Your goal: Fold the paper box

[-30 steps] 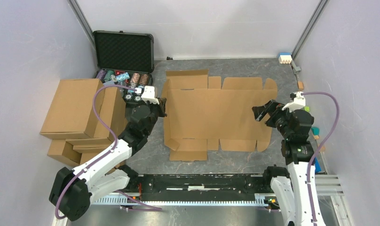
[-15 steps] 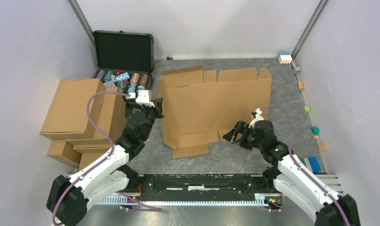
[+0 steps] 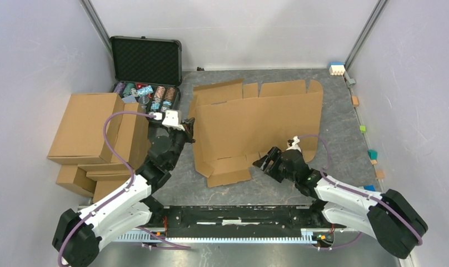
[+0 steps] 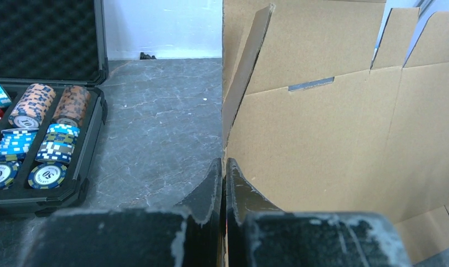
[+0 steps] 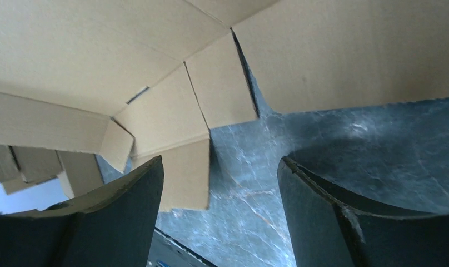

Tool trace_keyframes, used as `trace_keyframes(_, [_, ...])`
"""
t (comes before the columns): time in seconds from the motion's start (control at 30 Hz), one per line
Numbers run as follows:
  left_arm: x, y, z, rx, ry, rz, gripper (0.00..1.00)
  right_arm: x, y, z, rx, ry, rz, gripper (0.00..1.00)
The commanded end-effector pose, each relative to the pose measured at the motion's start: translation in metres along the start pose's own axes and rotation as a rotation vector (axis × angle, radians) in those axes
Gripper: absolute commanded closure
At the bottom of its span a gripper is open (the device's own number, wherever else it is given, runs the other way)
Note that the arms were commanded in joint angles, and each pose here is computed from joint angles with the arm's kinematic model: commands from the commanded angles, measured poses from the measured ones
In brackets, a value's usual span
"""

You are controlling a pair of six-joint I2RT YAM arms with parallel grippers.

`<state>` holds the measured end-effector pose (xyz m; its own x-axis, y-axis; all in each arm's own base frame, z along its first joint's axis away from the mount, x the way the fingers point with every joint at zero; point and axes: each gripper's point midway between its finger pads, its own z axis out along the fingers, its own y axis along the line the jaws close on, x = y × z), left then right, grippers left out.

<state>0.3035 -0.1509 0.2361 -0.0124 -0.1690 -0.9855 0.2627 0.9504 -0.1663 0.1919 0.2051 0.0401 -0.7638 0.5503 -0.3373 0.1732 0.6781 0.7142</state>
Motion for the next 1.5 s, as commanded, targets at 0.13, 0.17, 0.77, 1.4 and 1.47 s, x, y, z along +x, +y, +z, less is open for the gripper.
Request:
trace_keyframes(0.13, [-0.022, -0.005, -0.003, 0.011, -0.083, 0.041, 0.98, -0.012, -0.001, 0.016, 0.01, -0.082, 0.058, 0.21])
trace_keyframes(0.17, [-0.022, -0.006, -0.003, 0.016, -0.082, 0.042, 0.98, -0.012, -0.002, 0.017, 0.013, -0.081, 0.059, 0.21])
trace_keyframes(0.77, [-0.021, -0.009, -0.003, 0.026, -0.079, 0.063, 0.98, -0.012, -0.02, 0.03, 0.082, -0.101, 0.017, 0.24])
trace_keyframes(1.4, [-0.018, -0.01, -0.004, 0.02, -0.072, 0.079, 0.98, -0.045, 0.081, 0.0, -0.387, -0.231, 0.054, 0.27])
trace_keyframes(1.47, [-0.019, -0.01, -0.004, 0.017, -0.075, 0.082, 0.98, -0.046, 0.081, 0.002, -0.366, -0.232, 0.03, 0.28])
